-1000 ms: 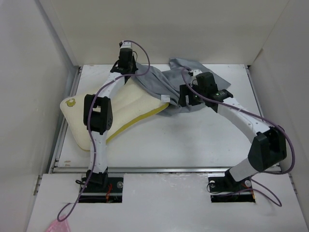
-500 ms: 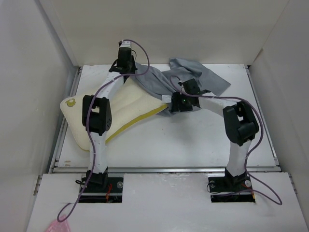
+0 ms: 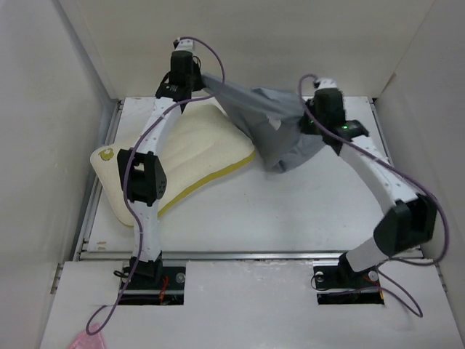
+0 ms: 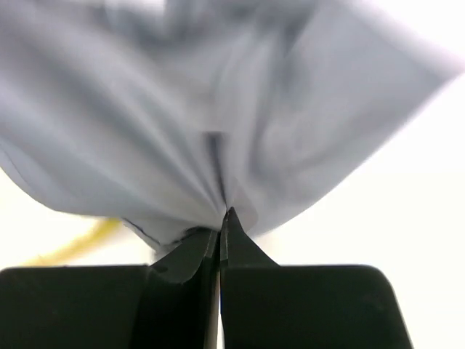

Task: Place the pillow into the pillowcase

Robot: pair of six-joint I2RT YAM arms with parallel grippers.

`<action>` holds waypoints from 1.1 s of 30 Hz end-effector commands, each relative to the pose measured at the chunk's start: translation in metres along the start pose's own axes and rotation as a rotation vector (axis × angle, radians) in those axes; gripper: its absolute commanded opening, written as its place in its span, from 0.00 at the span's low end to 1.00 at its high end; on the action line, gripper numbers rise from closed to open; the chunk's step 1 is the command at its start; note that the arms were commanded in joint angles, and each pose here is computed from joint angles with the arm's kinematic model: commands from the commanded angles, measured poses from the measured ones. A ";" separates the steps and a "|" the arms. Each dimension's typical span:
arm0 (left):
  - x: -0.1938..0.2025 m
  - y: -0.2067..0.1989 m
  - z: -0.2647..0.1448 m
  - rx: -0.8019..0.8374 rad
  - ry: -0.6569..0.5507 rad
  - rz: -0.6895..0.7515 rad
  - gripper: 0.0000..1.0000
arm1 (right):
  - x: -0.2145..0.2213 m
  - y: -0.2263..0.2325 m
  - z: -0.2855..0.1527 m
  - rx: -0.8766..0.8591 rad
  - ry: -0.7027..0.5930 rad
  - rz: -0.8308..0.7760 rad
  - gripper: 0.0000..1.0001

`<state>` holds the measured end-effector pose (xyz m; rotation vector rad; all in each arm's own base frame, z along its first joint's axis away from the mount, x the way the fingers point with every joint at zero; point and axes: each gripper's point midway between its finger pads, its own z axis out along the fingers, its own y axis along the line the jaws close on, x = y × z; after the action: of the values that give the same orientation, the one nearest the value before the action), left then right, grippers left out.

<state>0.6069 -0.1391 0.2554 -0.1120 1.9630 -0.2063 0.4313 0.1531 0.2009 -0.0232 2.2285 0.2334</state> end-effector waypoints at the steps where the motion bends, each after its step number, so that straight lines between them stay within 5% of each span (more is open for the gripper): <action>1: -0.093 -0.023 -0.046 0.124 -0.179 -0.058 0.00 | -0.110 -0.047 -0.118 0.207 -0.347 0.008 0.00; 6: -0.164 -0.061 -0.090 0.305 -0.333 -0.137 0.00 | -0.208 -0.080 -0.221 0.411 -0.631 0.015 0.00; 7: -0.184 -0.069 -0.108 0.349 -0.383 -0.160 0.00 | -0.239 -0.090 -0.271 0.480 -0.753 0.071 0.00; 13: -0.230 -0.104 -0.207 0.586 -0.514 -0.106 0.00 | -0.281 -0.093 -0.371 0.516 -0.949 0.033 0.00; 17: -0.218 -0.107 -0.231 0.633 -0.487 -0.059 0.00 | -0.252 -0.071 -0.352 0.358 -0.852 -0.109 0.00; 18: -0.201 -0.105 -0.223 0.626 -0.440 -0.050 0.00 | -0.228 -0.065 -0.319 0.314 -0.745 -0.159 0.00; 23: -0.173 -0.096 -0.236 0.555 -0.396 -0.036 0.00 | -0.172 -0.045 -0.330 0.110 -0.728 -0.157 0.00; 28: -0.144 -0.122 -0.206 0.563 -0.305 -0.027 0.00 | -0.158 -0.053 -0.297 0.150 -0.642 -0.120 0.00; 31: -0.111 -0.126 -0.139 0.523 -0.166 -0.039 0.00 | -0.166 -0.067 -0.233 0.287 -0.510 -0.107 0.00; 33: -0.134 -0.136 -0.130 0.540 -0.207 -0.060 0.00 | -0.163 -0.081 -0.159 0.396 -0.360 -0.129 0.00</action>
<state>0.5117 -0.2378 0.4639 0.1919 1.6068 -0.7455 0.3489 0.0395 0.4775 0.0263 1.6882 -0.0946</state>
